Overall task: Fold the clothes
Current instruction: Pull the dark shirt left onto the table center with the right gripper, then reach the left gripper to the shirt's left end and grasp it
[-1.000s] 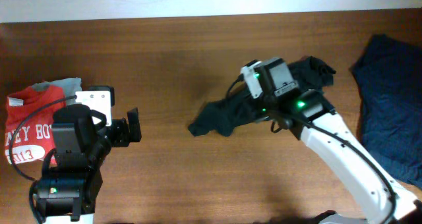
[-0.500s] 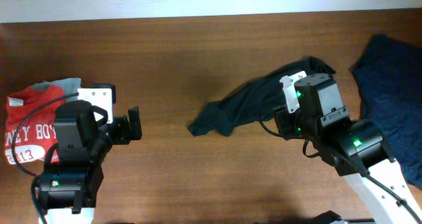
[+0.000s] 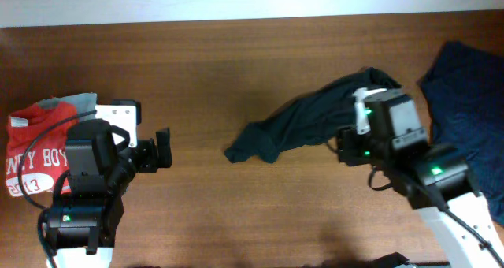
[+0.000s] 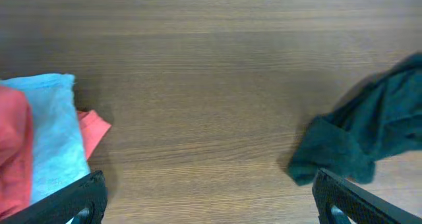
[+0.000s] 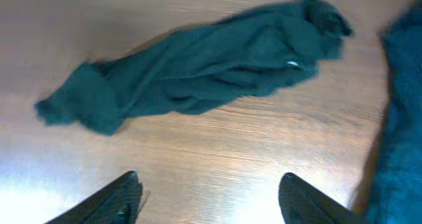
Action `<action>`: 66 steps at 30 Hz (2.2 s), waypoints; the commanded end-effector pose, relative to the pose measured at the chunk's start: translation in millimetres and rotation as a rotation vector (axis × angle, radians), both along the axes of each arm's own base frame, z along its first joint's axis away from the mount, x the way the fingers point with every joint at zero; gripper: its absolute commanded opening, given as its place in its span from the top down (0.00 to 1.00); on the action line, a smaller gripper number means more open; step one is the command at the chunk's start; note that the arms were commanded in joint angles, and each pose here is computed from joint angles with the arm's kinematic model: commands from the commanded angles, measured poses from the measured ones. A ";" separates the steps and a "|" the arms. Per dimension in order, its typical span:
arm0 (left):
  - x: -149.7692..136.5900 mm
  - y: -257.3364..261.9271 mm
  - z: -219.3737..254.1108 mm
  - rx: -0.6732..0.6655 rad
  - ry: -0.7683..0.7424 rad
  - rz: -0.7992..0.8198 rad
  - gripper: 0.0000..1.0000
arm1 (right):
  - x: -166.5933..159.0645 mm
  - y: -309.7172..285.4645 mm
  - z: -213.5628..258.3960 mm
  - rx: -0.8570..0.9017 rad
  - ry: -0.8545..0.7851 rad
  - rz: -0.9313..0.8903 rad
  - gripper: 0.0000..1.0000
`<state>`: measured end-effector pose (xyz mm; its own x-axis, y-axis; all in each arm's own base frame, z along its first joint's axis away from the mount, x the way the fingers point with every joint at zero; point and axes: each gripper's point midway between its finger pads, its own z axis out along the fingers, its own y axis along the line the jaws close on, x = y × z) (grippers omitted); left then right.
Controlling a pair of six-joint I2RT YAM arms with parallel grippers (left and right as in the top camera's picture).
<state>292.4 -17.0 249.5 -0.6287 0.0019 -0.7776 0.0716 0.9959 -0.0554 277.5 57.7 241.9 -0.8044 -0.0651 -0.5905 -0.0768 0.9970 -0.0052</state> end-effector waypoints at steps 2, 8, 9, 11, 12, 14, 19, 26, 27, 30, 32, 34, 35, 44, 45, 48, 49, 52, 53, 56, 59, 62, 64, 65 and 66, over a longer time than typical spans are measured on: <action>-1.9 -10.0 6.1 -0.041 -0.002 -0.038 0.01 | -2.2 -41.1 10.9 0.038 -0.024 -0.168 0.20; -6.6 -22.9 1.9 -0.033 0.019 -0.087 0.01 | -8.5 -88.8 -0.8 0.039 0.040 -0.300 0.13; -7.6 -29.4 1.8 -0.031 0.020 -0.109 0.01 | -9.0 -94.0 -2.3 0.040 0.047 -0.319 0.11; -10.0 -41.8 1.2 -0.013 0.021 -0.149 0.01 | -10.2 -102.6 -6.1 0.041 0.064 -0.351 0.09; -11.0 -46.8 0.9 0.005 0.019 -0.161 0.01 | -10.8 -105.7 -8.6 0.041 0.077 -0.363 0.09; -13.1 -55.9 0.7 0.061 0.011 -0.178 0.01 | -9.7 -106.3 -14.2 0.054 0.101 -0.361 0.09; -19.7 -88.1 -5.5 0.158 0.010 -0.265 0.01 | -3.9 -103.6 -26.7 0.067 0.152 -0.335 0.09; -0.8 -163.4 -58.3 0.211 0.108 -0.444 0.01 | 2.4 -100.5 -42.9 0.087 0.215 -0.324 0.09; 5.7 -168.5 -66.3 0.215 0.120 -0.446 0.01 | 2.6 -100.6 -44.2 0.086 0.220 -0.325 0.09; 24.5 -180.6 -101.3 0.246 0.200 -0.448 0.01 | 2.9 -100.7 -44.9 0.086 0.223 -0.325 0.09; 30.7 -187.6 -124.4 0.265 0.265 -0.460 0.01 | 2.9 -100.7 -44.8 0.086 0.222 -0.325 0.09; 32.5 -199.2 -147.1 0.254 0.333 -0.494 0.01 | 2.9 -100.6 -44.9 0.087 0.223 -0.325 0.09; 34.3 -203.9 -160.3 0.255 0.370 -0.505 0.01 | 2.9 -100.6 -44.9 0.087 0.223 -0.325 0.09; 60.5 -214.7 -206.4 0.305 0.408 -0.485 0.01 | 3.2 -99.4 -44.8 0.093 0.222 -0.321 0.09; 59.7 -214.7 -209.5 0.306 0.416 -0.487 0.01 | 3.2 -99.4 -44.8 0.093 0.222 -0.321 0.09; 57.5 -213.7 -221.1 0.316 0.444 -0.489 0.01 | 3.3 -99.4 -44.8 0.093 0.222 -0.321 0.09; 56.9 -213.5 -223.5 0.318 0.450 -0.490 0.01 | 3.3 -99.4 -44.8 0.093 0.222 -0.321 0.09; 57.4 -213.7 -225.7 0.319 0.452 -0.489 0.11 | 3.2 -99.4 -44.8 0.093 0.222 -0.321 0.09; 58.2 -214.3 -225.2 0.317 0.448 -0.489 0.25 | 3.2 -99.4 -44.8 0.093 0.222 -0.321 0.09; 59.8 -215.5 -224.4 0.314 0.439 -0.489 0.71 | 3.2 -99.4 -44.8 0.093 0.222 -0.321 0.09; 60.4 -213.5 -223.3 0.323 0.438 -0.482 0.99 | 3.1 -99.5 -44.8 0.093 0.223 -0.322 0.09; 69.0 -207.1 -200.8 0.352 0.407 -0.438 1.00 | 3.2 -99.5 -44.8 0.093 0.222 -0.322 0.09; 77.5 -206.6 -170.4 0.332 0.358 -0.419 1.00 | 3.3 -99.5 -44.8 0.093 0.222 -0.322 0.09; 81.3 -205.4 -155.4 0.319 0.332 -0.410 1.00 | 3.4 -99.5 -44.7 0.093 0.222 -0.322 0.09; 86.3 -202.2 -135.0 0.300 0.295 -0.395 1.00 | 3.4 -99.4 -44.7 0.093 0.222 -0.321 0.09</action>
